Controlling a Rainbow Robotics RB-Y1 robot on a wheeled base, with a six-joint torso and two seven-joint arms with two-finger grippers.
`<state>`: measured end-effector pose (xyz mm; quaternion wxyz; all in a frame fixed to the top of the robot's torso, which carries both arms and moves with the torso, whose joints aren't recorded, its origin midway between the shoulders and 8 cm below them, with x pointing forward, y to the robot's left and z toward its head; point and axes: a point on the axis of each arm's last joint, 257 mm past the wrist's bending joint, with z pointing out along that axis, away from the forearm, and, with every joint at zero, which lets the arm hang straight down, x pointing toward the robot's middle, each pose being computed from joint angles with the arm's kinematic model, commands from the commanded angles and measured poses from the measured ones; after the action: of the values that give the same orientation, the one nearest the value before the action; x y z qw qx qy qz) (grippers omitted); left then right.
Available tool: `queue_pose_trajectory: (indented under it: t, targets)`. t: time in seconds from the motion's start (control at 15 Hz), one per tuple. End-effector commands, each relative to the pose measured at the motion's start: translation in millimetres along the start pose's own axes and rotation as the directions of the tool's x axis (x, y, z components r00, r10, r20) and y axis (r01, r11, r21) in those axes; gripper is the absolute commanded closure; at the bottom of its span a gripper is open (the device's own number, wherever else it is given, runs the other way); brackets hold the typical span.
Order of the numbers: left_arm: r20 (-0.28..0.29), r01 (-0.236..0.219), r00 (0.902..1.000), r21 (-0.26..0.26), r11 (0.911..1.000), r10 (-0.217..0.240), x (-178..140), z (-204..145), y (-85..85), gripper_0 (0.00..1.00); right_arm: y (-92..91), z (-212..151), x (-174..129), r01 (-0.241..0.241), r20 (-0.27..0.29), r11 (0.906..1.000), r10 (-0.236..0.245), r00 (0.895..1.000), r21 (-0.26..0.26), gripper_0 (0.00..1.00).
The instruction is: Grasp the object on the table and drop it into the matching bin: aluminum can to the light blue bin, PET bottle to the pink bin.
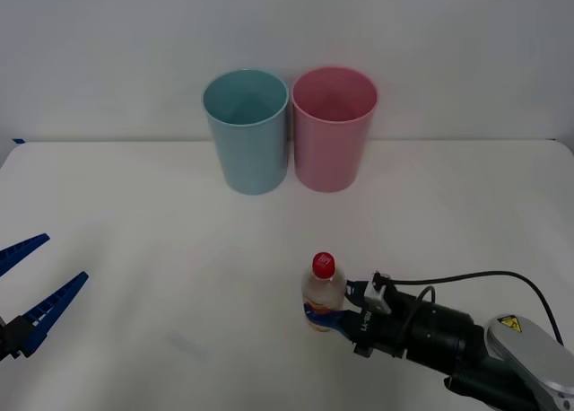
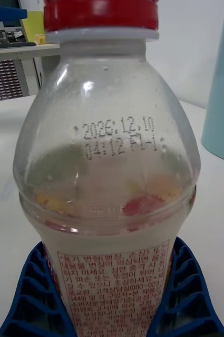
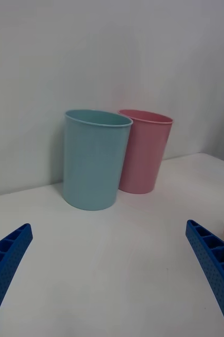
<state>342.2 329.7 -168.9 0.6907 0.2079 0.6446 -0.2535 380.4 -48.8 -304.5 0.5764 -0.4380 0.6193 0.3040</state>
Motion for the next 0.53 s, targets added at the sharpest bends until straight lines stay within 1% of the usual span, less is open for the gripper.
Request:
queue_pose_trajectory:
  t: [0.07,0.2,0.33,0.53]
  targets:
    - [0.0,0.0,1.0,0.0,1.0,0.0,0,0,0.0,0.0,-2.6,-1,-20,0.011,0.031,0.9999,-0.011,0.999,0.007,1.0]
    - [0.0,0.0,1.0,0.0,1.0,0.0,0,0,0.0,0.0,-8.4,-5,-38,0.004,0.058,0.9997,-0.006,0.998,0.025,1.0]
    - [0.0,0.0,1.0,0.0,1.0,0.0,0,0,0.0,0.0,-10.8,-8,-56,-0.039,0.081,0.999,0.037,0.996,0.021,1.0]
    - [0.0,0.0,1.0,0.0,1.0,0.0,0,0,0.0,0.0,-18.5,-13,-94,-0.084,0.14,0.9961,0.08,0.987,0.025,1.0]
